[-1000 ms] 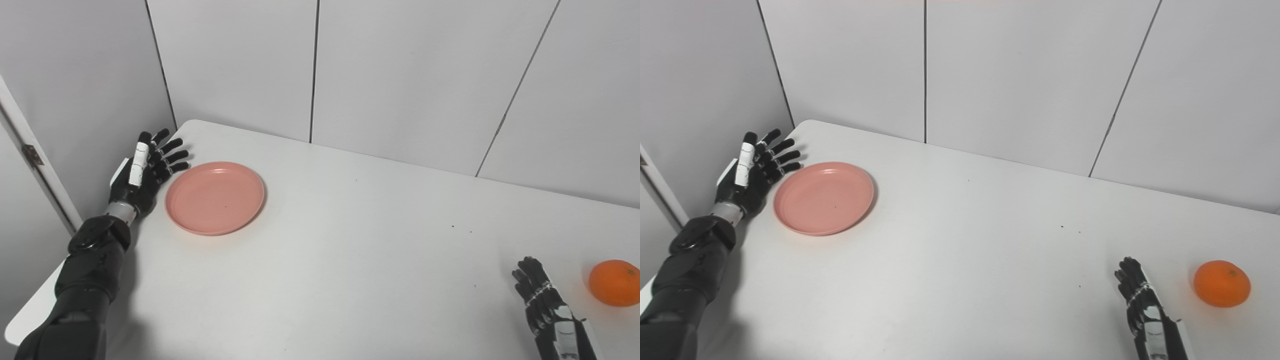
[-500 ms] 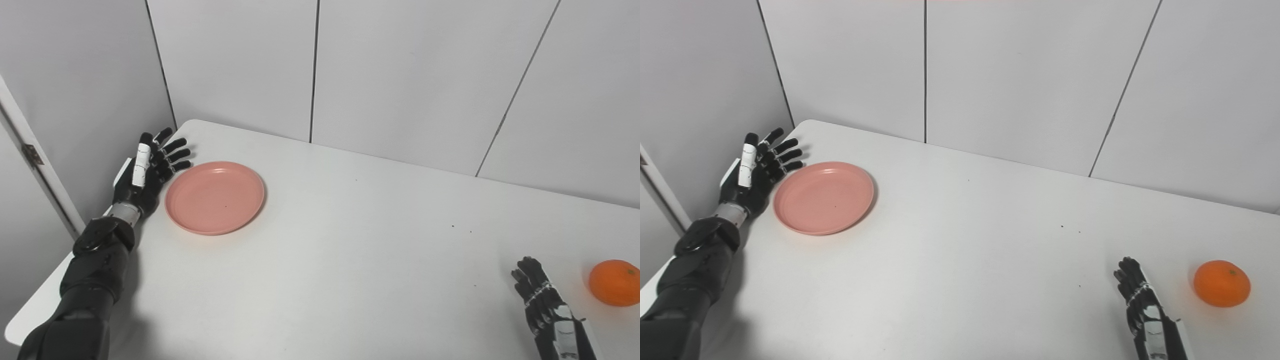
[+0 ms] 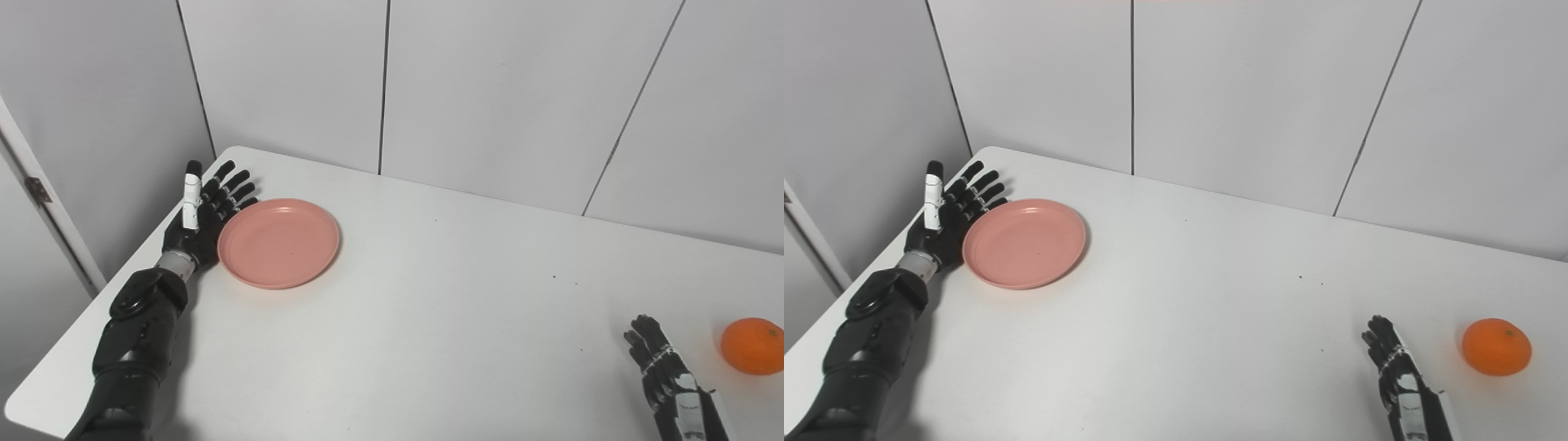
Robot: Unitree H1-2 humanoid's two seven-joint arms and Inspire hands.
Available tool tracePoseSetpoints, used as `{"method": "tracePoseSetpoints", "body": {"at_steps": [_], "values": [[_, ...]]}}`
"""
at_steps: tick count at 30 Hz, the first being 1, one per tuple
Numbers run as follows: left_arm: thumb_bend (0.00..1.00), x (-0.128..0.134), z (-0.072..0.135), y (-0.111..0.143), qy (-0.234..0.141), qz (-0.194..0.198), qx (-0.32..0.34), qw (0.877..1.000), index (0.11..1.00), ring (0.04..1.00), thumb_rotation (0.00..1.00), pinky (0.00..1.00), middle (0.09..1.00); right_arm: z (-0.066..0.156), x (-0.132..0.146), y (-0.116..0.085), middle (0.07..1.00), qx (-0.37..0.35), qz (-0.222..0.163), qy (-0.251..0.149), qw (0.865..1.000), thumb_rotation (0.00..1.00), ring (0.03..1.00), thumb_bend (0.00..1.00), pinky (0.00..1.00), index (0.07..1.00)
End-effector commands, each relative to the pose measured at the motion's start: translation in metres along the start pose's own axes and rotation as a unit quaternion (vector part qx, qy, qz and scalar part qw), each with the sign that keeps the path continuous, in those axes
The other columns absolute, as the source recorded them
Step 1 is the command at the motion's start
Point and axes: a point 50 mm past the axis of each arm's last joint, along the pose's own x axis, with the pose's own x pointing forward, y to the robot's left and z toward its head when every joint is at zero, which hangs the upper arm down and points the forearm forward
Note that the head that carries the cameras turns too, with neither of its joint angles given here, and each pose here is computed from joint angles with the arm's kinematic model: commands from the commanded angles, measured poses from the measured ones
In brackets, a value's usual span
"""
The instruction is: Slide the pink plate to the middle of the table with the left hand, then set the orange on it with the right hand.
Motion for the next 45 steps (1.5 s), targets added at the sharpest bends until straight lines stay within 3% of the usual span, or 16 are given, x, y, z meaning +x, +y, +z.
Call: {"method": "tracePoseSetpoints", "body": {"at_steps": [1,11,20,26,35,45], "values": [[0.96,0.006,0.012,-0.007,-0.009,-0.004,-0.021,1.0,0.949,0.926,0.88,0.92,0.929,-0.037,-0.027,0.016,0.949,0.039,-0.01,0.071,0.997,1.0,0.947,0.81,1.0,0.919],[0.91,0.004,0.0,-0.014,0.016,-0.014,-0.09,0.996,0.997,0.96,0.95,0.99,0.958,-0.036,-0.027,0.015,0.948,0.039,-0.009,0.072,0.997,1.0,0.947,0.81,1.0,0.917],[0.95,0.003,-0.015,-0.01,0.032,-0.01,-0.1,0.994,0.967,0.891,0.9,0.85,0.906,-0.035,-0.027,0.015,0.949,0.038,-0.009,0.071,0.997,1.0,0.946,0.81,1.0,0.918],[0.93,0.0,-0.02,-0.015,0.036,-0.015,-0.096,0.995,0.995,0.909,0.92,0.87,0.972,-0.035,-0.027,0.016,0.949,0.037,-0.009,0.073,0.997,1.0,0.948,0.81,1.0,0.916],[0.89,-0.009,-0.026,-0.023,0.046,-0.026,-0.086,0.995,0.985,0.888,0.97,0.84,0.924,-0.033,-0.027,0.018,0.951,0.036,-0.009,0.069,0.997,1.0,0.948,0.82,1.0,0.913],[0.88,-0.02,-0.029,-0.038,0.061,-0.039,-0.097,0.993,0.943,0.881,0.96,0.81,0.898,-0.032,-0.026,0.019,0.946,0.036,-0.008,0.068,0.997,1.0,0.941,0.82,1.0,0.917]]}}
